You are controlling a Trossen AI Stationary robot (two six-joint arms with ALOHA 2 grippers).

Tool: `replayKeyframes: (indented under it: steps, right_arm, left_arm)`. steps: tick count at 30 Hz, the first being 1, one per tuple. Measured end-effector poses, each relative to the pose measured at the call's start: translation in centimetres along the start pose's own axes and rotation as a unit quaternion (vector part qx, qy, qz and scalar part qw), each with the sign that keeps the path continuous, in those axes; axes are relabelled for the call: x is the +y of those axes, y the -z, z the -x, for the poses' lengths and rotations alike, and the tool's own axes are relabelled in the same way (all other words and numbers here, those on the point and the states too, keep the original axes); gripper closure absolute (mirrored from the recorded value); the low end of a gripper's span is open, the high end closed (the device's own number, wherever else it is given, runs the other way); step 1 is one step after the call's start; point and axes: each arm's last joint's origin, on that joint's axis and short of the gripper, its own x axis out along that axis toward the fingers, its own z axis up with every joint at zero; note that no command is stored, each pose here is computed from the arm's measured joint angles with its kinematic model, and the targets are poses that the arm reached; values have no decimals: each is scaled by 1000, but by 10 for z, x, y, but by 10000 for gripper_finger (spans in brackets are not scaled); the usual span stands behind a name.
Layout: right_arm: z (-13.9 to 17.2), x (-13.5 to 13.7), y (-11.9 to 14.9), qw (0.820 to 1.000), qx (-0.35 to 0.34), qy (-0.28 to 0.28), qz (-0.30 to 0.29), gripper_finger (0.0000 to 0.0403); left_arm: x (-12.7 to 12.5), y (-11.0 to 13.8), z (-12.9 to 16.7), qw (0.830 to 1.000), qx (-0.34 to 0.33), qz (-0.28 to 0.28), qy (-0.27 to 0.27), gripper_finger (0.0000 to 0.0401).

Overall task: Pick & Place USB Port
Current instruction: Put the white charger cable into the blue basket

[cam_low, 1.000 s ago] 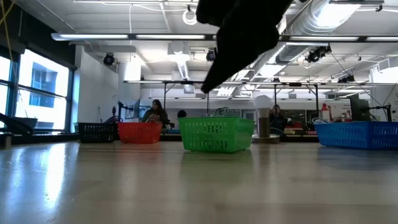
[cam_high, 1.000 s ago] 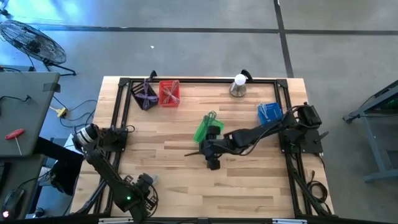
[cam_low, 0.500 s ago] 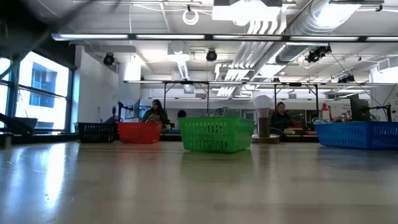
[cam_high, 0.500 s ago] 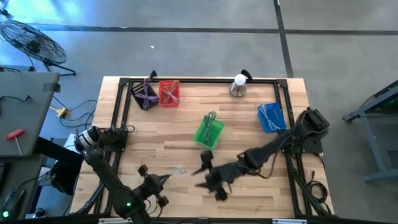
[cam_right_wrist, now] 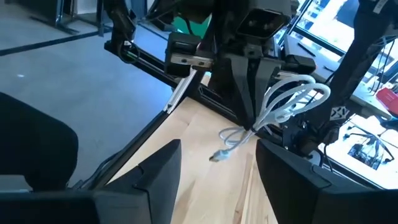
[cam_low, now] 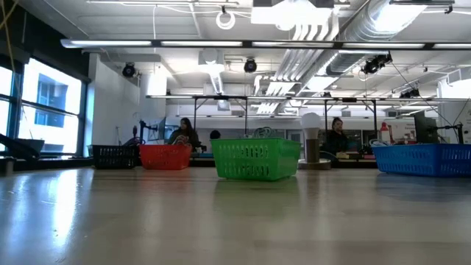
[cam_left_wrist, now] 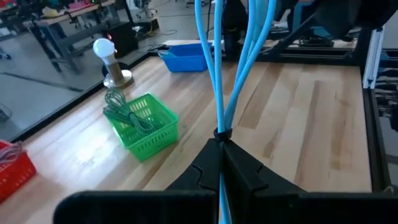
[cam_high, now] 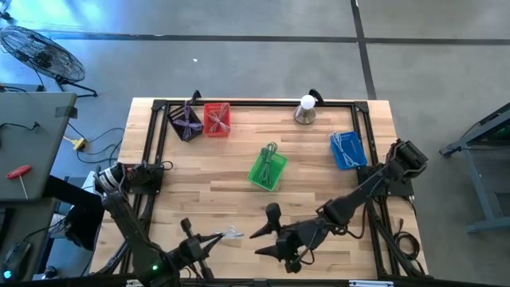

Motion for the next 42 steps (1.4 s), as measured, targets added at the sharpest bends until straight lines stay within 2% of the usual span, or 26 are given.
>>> replayKeyframes:
  steps: [12,20,27,32,35,38,40,42]
  right_arm:
    - [-4,-14,-3,999,-33,-4,-14,201]
    - [-6,-16,-4,997,-61,-53,-19,202]
    - [-5,-14,-4,995,-64,-68,-18,209]
    - [-6,-14,-1,996,-48,-71,-14,251]
    - [-6,-15,1,997,-37,-63,-12,304]
    - [-6,-15,2,998,-29,-58,-5,375]
    - [-6,-15,2,998,-28,-58,3,387]
    - [-6,-15,3,999,-24,-47,2,377]
  left_arm:
    - [-17,-11,-11,998,-17,-52,16,401]
    - [-26,-21,-25,997,-5,-75,35,401]
    - [-27,-26,-38,996,10,-78,44,401]
    - [-26,-27,-42,996,12,-77,40,401]
    - [-26,-26,-42,996,12,-79,39,401]
    - [-26,-26,-42,996,14,-80,40,394]
    - [-26,-26,-42,996,17,-81,43,385]
    - [-26,-25,-42,995,23,-81,49,374]
